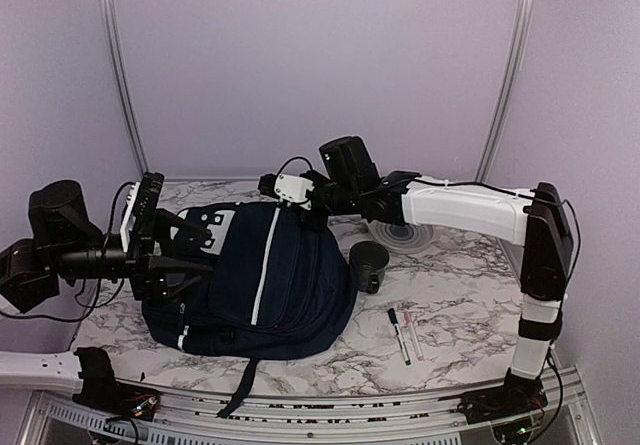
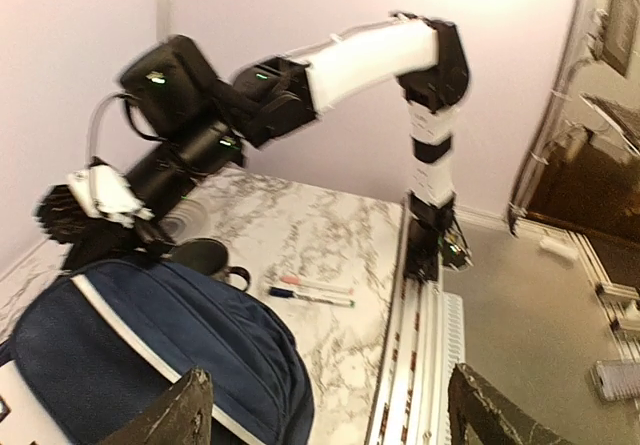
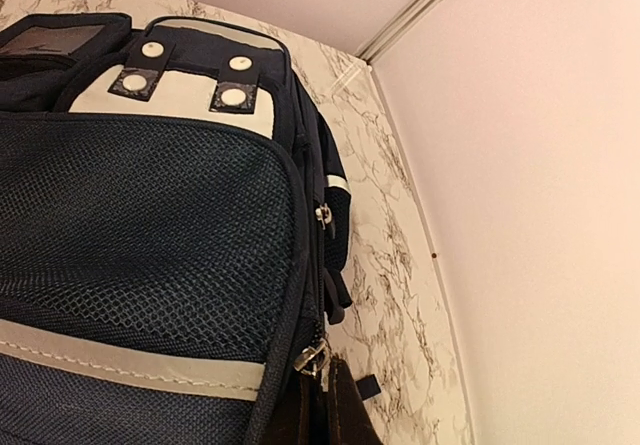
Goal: Pack the student bag
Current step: Rotate the student bag at the center of the board, then hold the upper front pocket of the student bag.
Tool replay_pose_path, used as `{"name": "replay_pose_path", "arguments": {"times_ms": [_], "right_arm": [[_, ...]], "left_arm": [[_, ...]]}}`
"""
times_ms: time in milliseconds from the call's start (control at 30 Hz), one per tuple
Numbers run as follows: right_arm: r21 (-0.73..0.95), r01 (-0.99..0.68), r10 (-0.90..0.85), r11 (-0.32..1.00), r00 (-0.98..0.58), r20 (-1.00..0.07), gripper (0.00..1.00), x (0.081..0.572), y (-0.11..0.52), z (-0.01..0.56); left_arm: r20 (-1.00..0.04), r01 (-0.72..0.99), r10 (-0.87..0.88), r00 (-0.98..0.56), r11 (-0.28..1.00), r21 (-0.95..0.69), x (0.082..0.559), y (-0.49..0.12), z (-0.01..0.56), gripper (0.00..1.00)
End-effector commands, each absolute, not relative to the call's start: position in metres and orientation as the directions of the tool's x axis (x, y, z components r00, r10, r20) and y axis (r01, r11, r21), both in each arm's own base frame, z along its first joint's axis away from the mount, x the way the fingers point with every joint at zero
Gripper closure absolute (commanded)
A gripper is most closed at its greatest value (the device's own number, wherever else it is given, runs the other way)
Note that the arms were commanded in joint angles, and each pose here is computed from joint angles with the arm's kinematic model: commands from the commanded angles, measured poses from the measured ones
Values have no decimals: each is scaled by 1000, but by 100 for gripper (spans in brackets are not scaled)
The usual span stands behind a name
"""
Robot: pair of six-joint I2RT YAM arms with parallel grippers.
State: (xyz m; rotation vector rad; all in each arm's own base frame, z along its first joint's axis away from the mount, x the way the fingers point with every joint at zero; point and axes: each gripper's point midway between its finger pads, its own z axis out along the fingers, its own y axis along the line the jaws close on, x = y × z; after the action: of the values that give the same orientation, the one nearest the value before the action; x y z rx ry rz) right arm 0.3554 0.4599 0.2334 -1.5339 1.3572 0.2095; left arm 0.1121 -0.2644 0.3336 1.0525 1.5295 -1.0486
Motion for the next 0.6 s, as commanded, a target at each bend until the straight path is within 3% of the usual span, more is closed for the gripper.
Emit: {"name": "replay_pose_path", "arguments": {"times_ms": [0, 100, 233, 367, 467, 567], "right_arm": [[-711, -682, -378, 170, 621, -686, 100, 304, 480, 352], [-753, -647, -311, 121, 696, -648, 100, 277, 480, 367], [-777, -623, -269, 96, 735, -622, 100, 259, 481, 379], [-800, -596, -233, 62, 771, -593, 100, 243, 479, 382], [-807, -590, -202, 30, 787, -583, 100, 231, 476, 382], [-807, -590, -189, 24, 790, -583, 100, 227, 475, 384]], "left_arm": [[-953, 816, 257, -160, 578, 19, 177, -235, 328, 13], [-892, 781, 368, -262, 624, 28, 203, -226, 315, 3], [-823, 795, 418, -385, 603, -66, 231, -233, 311, 1], [-799, 894, 567, -199, 439, 89, 234, -246, 298, 1], [-753, 875, 653, -81, 408, 259, 258, -245, 289, 1], [-760, 909, 649, -32, 336, 248, 271, -249, 295, 1]]}}
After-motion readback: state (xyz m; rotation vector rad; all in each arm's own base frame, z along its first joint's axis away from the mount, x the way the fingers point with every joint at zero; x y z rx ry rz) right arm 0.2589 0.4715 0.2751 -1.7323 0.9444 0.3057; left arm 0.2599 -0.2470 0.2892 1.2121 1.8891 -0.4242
